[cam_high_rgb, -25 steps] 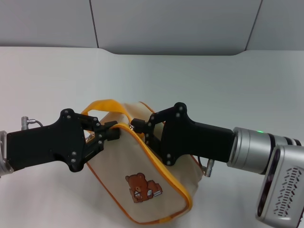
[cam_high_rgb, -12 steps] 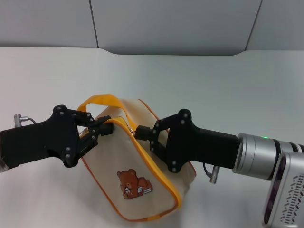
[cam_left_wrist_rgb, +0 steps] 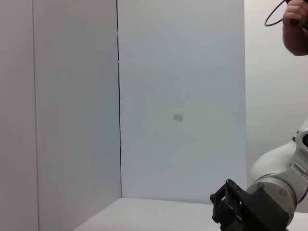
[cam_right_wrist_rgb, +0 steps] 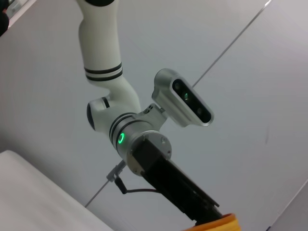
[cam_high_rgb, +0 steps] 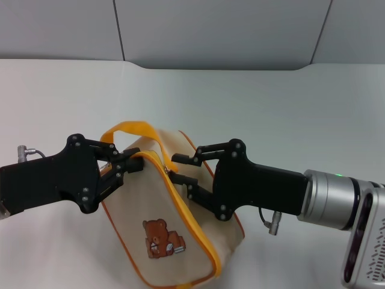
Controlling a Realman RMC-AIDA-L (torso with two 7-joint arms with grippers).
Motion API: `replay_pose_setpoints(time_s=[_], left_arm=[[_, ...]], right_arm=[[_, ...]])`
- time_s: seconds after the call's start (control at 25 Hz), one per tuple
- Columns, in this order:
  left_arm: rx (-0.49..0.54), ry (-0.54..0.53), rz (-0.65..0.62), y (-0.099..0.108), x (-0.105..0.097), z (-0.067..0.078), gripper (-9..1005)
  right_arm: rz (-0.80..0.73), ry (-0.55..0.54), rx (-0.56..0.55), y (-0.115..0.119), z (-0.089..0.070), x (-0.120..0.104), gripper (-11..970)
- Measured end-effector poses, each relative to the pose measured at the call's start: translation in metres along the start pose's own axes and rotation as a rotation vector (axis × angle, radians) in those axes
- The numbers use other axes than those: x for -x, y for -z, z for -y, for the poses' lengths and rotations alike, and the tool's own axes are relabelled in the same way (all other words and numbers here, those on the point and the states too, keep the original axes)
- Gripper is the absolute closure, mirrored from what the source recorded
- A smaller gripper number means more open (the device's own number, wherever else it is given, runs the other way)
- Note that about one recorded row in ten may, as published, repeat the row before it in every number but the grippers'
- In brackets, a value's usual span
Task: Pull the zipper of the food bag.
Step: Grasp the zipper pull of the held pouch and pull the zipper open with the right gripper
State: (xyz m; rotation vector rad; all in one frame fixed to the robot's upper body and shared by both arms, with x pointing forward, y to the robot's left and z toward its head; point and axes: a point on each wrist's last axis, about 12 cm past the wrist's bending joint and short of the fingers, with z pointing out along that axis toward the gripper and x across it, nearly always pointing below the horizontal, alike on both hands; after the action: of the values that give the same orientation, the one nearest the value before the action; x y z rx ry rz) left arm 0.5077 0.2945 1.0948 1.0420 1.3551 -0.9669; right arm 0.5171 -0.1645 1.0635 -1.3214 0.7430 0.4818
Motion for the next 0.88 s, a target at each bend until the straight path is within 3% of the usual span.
replay_pose_setpoints(time_s=[0.04, 0.16, 0.56, 0.8, 0.88], left_arm=[[0.000, 0.000, 0.000, 0.0000, 0.0000, 0.0000, 939], [-0.001, 0.000, -0.001, -0.0001, -0.0001, 0.0001, 939], [-0.011, 0.000, 0.001, -0.0016, 0.0004, 0.0003, 938], [-0.007, 0.002, 0.003, -0.0013, 0.0007, 0.0001, 938], [-0.005, 0.003, 0.004, -0.0008, 0.0006, 0.0002, 938]], right_arm=[[0.000, -0.001, -0.002, 0.0005, 0.0000, 0.0001, 903], [0.000, -0.003, 0.007, -0.0013, -0.0006, -0.0001, 708], [-0.019, -0.015, 0.023, -0.0074, -0.0017, -0.0024, 648], [-0.022, -0.013, 0.025, -0.0081, -0.0013, -0.0029, 876], [-0.023, -0.006, 0.028, -0.0063, -0.0019, -0.0030, 910]])
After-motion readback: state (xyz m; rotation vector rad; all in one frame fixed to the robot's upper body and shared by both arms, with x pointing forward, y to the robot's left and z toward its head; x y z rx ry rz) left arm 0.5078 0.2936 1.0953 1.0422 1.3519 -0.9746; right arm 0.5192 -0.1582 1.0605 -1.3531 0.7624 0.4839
